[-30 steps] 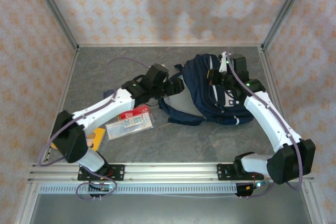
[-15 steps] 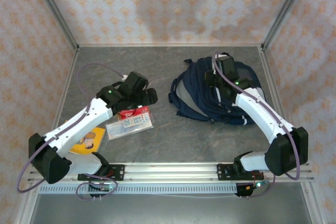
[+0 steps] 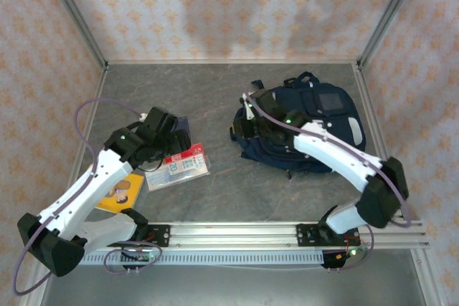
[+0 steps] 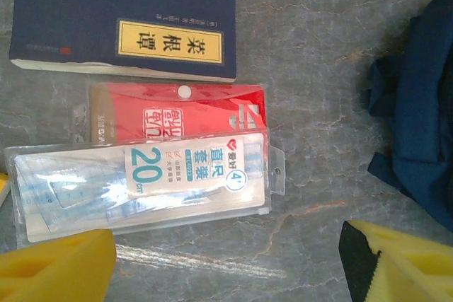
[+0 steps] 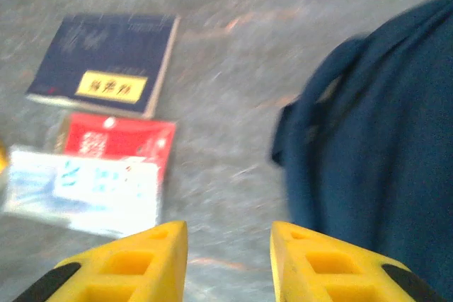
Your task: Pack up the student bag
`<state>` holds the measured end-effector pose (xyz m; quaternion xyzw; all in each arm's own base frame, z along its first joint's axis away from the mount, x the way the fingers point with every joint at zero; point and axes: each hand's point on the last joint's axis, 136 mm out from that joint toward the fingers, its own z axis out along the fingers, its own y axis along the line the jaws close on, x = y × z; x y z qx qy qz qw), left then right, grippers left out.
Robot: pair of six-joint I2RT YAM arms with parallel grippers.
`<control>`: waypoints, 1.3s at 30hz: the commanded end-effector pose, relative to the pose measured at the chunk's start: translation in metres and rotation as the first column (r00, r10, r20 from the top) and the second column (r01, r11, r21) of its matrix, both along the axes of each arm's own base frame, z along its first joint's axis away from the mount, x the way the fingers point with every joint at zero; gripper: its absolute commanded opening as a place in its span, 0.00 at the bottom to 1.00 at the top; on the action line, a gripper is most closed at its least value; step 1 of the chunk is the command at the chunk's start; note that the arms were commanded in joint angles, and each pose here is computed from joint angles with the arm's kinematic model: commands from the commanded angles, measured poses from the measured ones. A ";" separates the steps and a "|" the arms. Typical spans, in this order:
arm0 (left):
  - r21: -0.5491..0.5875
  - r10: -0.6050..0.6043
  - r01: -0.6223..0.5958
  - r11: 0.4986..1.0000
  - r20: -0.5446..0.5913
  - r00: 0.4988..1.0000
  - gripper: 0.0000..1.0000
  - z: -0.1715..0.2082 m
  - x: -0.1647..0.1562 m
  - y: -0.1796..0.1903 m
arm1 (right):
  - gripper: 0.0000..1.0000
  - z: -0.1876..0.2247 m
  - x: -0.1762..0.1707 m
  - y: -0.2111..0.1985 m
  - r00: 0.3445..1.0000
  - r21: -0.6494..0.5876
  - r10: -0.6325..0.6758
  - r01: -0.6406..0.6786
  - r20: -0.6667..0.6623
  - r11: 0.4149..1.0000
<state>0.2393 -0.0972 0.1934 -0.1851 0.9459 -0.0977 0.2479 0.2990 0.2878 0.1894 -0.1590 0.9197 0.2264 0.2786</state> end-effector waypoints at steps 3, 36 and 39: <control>-0.040 -0.006 0.007 0.999 0.020 1.000 0.83 0.004 -0.008 0.001 | 0.38 -0.043 -0.027 0.063 0.951 0.213 0.103 -0.040 -0.292 0.976; -0.053 -0.070 0.067 0.996 -0.064 0.995 0.83 -0.025 -0.039 0.003 | 0.00 -0.094 -0.043 0.096 0.864 0.165 0.197 -0.135 -0.463 0.977; -0.125 -0.074 0.063 0.990 -0.083 0.994 0.83 -0.035 -0.038 -0.006 | 0.00 -0.079 -0.057 0.085 0.856 0.176 0.257 -0.197 -0.448 0.964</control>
